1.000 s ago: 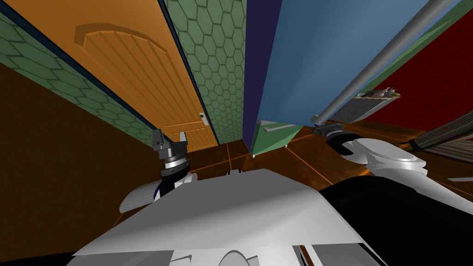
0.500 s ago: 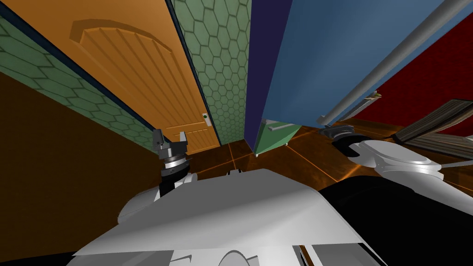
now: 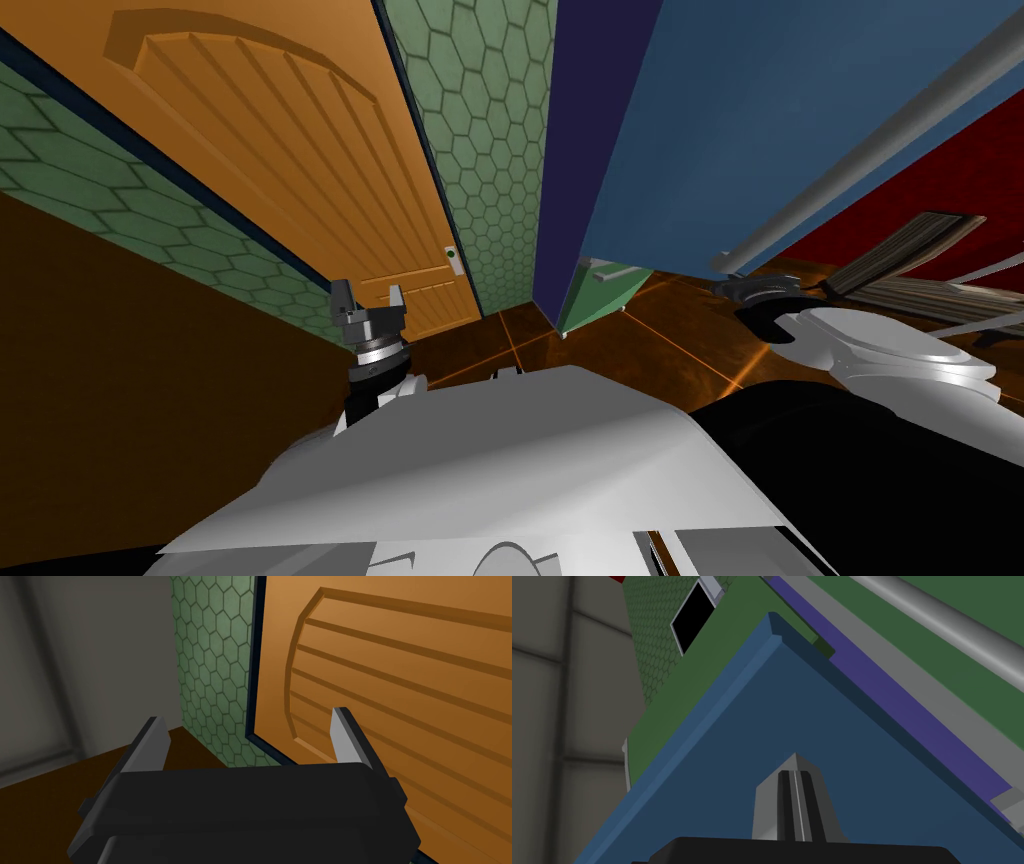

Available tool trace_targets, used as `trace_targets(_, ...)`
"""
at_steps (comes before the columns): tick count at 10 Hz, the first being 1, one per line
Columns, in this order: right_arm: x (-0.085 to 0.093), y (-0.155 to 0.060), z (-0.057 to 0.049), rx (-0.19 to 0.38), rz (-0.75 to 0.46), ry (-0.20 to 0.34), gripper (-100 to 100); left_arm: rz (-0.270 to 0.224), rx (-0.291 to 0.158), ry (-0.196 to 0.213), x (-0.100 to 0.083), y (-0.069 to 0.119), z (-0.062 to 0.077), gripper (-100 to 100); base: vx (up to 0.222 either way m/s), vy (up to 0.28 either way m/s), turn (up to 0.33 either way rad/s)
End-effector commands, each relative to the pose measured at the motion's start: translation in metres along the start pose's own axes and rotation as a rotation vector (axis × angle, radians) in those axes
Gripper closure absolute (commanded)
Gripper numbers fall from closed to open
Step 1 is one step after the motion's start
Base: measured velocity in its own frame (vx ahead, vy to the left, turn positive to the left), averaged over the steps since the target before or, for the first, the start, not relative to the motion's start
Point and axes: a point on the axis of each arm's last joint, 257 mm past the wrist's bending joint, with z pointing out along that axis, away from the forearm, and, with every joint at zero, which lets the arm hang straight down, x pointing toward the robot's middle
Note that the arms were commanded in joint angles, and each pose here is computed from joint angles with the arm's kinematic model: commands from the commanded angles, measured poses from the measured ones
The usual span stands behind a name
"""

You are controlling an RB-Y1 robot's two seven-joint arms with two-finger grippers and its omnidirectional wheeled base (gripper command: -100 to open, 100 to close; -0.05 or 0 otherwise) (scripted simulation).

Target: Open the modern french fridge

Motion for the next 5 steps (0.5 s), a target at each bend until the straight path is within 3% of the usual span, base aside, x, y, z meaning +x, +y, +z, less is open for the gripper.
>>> trace_targets(1,-0.001,-0.017,0.0,0.005,0.001,0.013,-100,0.0,0.0,0.0,0.0,0.0,0.0,0,0.071,0.106,-0.151)
trace_targets(5,-0.016,-0.032,0.005,-0.013,0.006,0.005,-100,0.001,0.0,0.0,0.0,0.0,0.0,0,0.026,-0.003,-0.047)
